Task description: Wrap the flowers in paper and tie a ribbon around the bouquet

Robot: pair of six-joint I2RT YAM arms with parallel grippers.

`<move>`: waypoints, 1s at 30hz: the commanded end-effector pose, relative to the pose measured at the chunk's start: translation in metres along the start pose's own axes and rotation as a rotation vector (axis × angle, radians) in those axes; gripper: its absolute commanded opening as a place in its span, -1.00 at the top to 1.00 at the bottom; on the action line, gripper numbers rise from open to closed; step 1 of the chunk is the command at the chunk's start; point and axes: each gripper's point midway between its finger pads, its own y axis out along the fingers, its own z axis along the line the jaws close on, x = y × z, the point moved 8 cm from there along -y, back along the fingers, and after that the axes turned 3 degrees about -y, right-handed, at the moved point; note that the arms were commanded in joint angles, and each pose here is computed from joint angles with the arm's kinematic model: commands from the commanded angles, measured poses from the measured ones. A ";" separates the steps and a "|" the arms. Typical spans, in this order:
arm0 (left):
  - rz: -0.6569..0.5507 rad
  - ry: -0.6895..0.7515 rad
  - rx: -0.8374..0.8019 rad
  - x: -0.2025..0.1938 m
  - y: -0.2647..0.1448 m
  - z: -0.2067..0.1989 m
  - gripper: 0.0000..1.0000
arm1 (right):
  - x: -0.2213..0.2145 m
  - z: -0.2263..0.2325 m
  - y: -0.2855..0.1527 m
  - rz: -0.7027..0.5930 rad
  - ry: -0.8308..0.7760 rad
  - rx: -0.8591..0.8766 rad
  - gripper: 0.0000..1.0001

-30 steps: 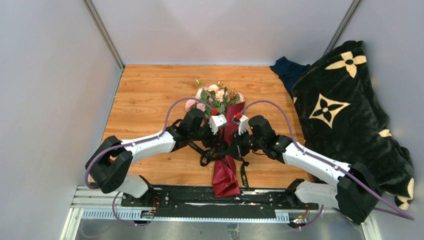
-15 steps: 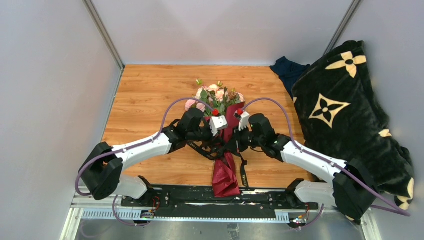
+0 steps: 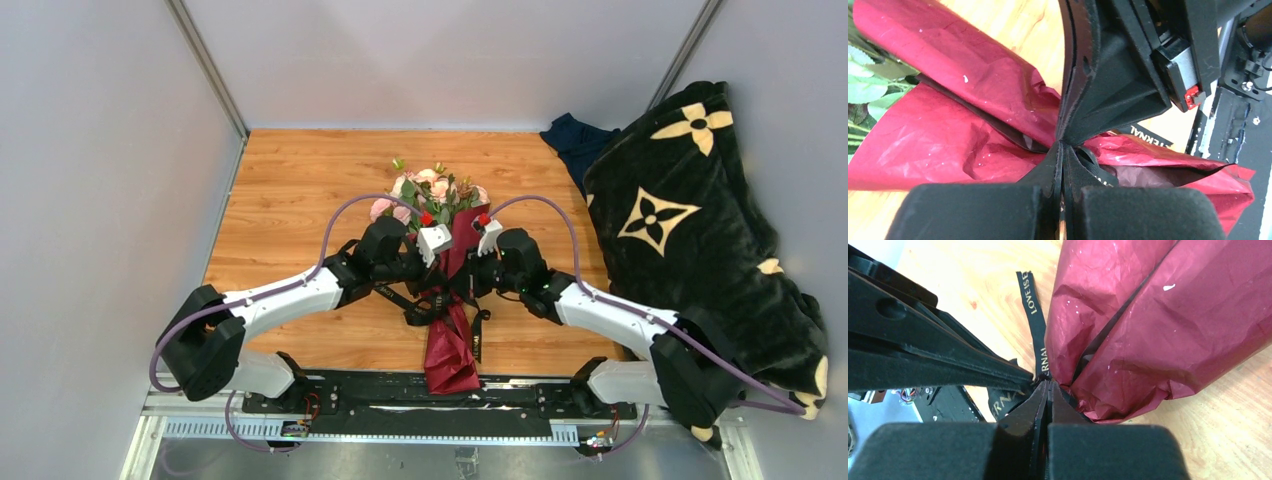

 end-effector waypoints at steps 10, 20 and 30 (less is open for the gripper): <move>0.017 0.002 0.136 -0.019 0.004 0.014 1.00 | -0.030 -0.009 -0.021 0.214 -0.035 -0.045 0.20; -0.007 0.025 0.130 -0.011 0.001 0.013 1.00 | -0.055 -0.023 -0.030 0.353 -0.126 -0.012 0.28; -0.035 0.047 0.125 -0.002 -0.002 0.012 1.00 | -0.064 -0.025 -0.031 0.336 -0.132 -0.001 0.93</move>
